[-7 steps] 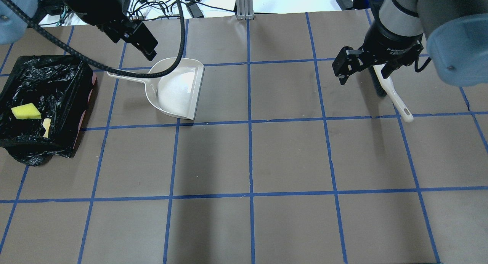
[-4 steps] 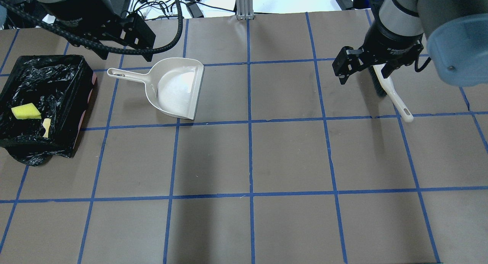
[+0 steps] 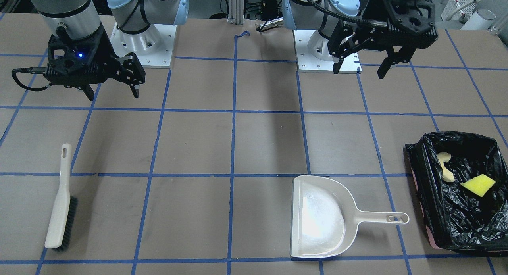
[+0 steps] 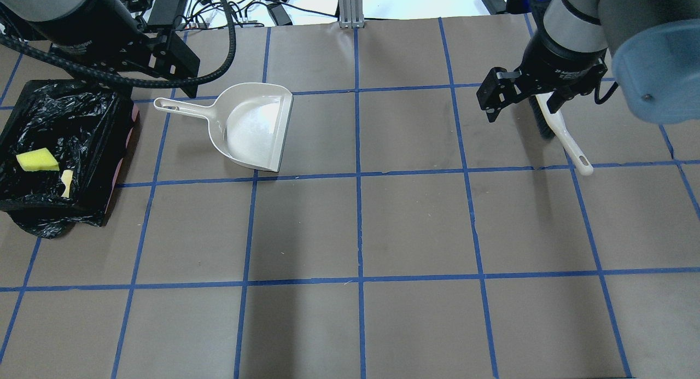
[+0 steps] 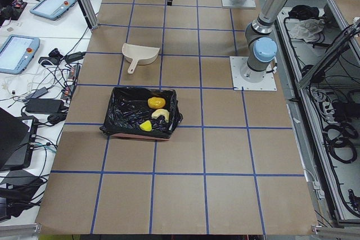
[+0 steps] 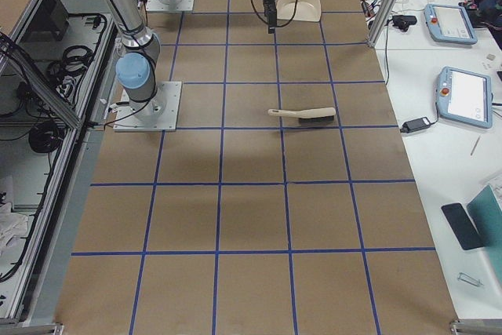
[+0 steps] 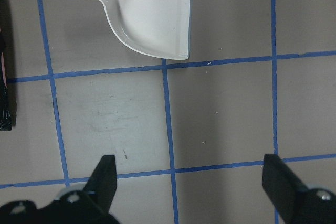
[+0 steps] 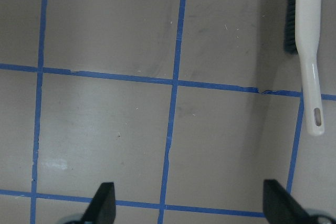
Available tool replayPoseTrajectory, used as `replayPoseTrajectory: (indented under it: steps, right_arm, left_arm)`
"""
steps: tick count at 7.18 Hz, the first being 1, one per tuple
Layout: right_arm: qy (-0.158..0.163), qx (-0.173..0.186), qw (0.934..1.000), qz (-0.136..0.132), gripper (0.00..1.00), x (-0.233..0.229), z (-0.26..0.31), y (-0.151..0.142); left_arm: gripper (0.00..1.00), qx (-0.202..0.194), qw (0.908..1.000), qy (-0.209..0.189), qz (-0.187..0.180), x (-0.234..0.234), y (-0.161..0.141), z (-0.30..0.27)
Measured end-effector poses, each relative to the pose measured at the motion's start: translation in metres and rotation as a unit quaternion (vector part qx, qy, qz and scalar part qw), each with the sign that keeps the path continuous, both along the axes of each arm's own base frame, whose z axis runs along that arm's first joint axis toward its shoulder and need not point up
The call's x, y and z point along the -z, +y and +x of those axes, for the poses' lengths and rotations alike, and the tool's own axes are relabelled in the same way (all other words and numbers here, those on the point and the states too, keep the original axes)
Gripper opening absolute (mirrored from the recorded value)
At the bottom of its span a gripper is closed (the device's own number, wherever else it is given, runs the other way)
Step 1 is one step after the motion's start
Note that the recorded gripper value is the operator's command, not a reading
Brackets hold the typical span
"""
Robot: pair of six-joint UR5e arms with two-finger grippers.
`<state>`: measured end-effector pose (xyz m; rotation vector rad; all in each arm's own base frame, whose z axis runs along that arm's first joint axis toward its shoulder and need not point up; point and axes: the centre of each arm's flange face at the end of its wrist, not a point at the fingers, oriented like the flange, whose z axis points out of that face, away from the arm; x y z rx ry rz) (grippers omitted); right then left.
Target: Sweep and dump trash into bin
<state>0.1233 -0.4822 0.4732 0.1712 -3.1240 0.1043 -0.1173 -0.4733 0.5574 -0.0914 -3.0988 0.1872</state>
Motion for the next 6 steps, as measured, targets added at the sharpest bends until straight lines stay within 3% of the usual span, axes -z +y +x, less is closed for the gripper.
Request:
replayPoseTrajectory:
  steps: [6]
  right_arm:
    - [-0.001, 0.001, 1.0000, -0.001, 1.00, 0.000, 0.000, -0.001]
  left_arm:
    - [1.00, 0.001, 0.9996, -0.005, -0.026, -0.012, 0.015, 0.002]
